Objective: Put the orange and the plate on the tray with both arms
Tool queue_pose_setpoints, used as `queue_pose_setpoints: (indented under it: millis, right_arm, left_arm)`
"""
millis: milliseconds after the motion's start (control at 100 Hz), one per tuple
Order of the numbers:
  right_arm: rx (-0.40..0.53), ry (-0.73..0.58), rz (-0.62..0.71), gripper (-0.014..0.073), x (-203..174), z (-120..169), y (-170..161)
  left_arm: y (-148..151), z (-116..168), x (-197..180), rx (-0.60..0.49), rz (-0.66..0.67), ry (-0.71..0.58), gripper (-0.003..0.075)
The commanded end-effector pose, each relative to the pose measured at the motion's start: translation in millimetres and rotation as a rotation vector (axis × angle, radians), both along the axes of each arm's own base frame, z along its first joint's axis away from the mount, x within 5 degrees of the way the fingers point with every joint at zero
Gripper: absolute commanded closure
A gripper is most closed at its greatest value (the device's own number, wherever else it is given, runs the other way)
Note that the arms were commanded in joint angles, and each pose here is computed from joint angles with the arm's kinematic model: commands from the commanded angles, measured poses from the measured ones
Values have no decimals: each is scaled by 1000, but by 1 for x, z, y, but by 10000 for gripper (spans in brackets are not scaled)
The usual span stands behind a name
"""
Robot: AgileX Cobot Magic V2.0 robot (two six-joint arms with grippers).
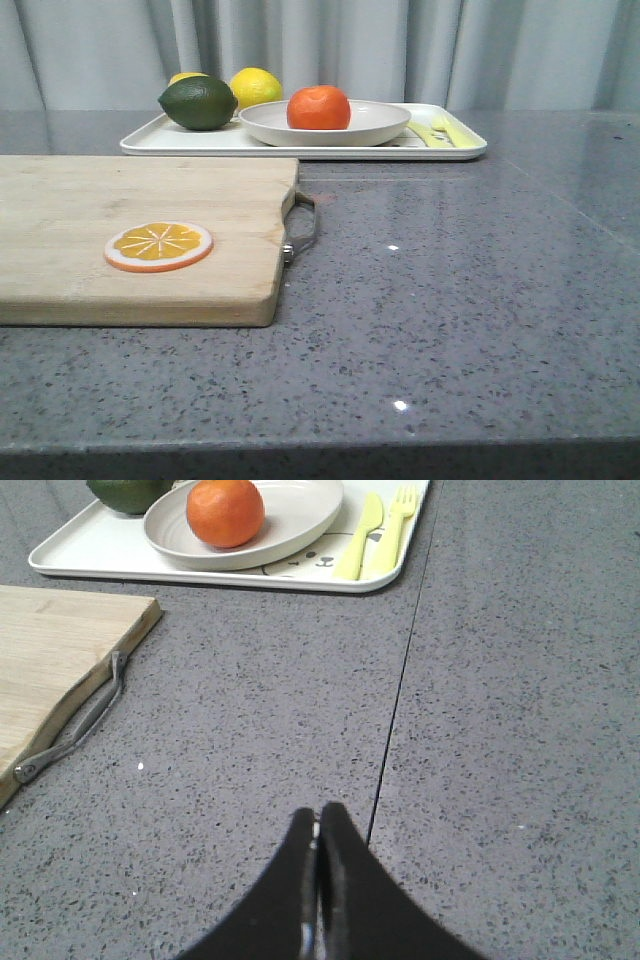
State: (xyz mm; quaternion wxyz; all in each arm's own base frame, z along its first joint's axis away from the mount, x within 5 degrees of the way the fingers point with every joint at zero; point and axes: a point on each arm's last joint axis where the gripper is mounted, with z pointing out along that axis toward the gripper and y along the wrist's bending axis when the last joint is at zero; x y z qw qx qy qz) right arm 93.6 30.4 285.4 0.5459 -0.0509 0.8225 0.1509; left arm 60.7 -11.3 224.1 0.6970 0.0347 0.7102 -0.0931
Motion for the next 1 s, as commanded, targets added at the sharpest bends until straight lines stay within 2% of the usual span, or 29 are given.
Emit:
queue_pose_setpoints:
  millis: [0, 110, 260, 990]
  right_arm:
    - [16, -88, -16, 655, 3, 14, -1]
    - [16, -88, -16, 655, 3, 14, -1]
    - [16, -89, -17, 655, 3, 14, -1]
    - [16, -89, -18, 655, 3, 14, -1]
  left_arm:
    - [4, 9, -5, -39, 56, -140, 739]
    - [8, -3, -9, -67, 113, -163, 739]
    - [10, -16, -6, -82, 159, -109, 739]
    - [10, -18, -6, -78, 158, -92, 739]
